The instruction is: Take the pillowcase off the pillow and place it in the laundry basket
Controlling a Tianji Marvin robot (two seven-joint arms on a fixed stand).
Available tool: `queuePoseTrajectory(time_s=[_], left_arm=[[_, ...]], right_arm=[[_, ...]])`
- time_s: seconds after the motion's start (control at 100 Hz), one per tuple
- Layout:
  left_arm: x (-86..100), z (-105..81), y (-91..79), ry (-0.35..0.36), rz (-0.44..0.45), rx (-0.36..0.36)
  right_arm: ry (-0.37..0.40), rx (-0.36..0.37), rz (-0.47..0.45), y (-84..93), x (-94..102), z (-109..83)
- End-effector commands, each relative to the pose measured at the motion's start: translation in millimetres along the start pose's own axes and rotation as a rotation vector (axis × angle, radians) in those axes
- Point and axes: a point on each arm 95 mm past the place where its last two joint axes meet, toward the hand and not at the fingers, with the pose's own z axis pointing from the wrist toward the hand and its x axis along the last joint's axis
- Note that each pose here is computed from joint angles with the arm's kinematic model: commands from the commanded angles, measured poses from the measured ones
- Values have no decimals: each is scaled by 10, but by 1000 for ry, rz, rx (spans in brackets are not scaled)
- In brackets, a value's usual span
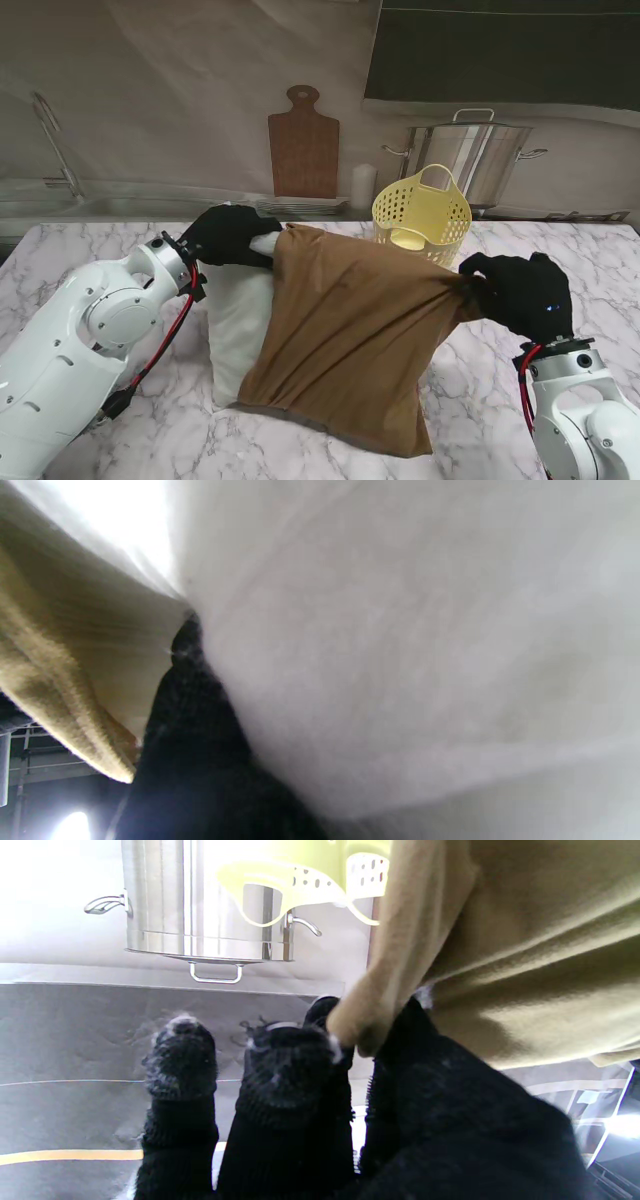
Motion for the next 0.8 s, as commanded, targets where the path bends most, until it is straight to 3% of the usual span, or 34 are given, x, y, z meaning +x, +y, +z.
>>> queuePoseTrajectory(time_s=[0.0,0.37,0.52,0.63,0.79], left_arm=[[-160,-68,100,-50,-4,-43],[-332,-179,225,-102,-4,-74],[-307,-153,210,-89,-7,-60],[-261,-117,169,-65,4,-16],[-197,-84,109,-27,20,43]], right_arm=[[-40,13,-14,-72,-73,-114],[-161,37,-25,-238,-286,-481],[-178,35,10,-266,-277,-492],[-168,-3,46,-270,-260,-444],[-138,10,60,-240,-252,-392]])
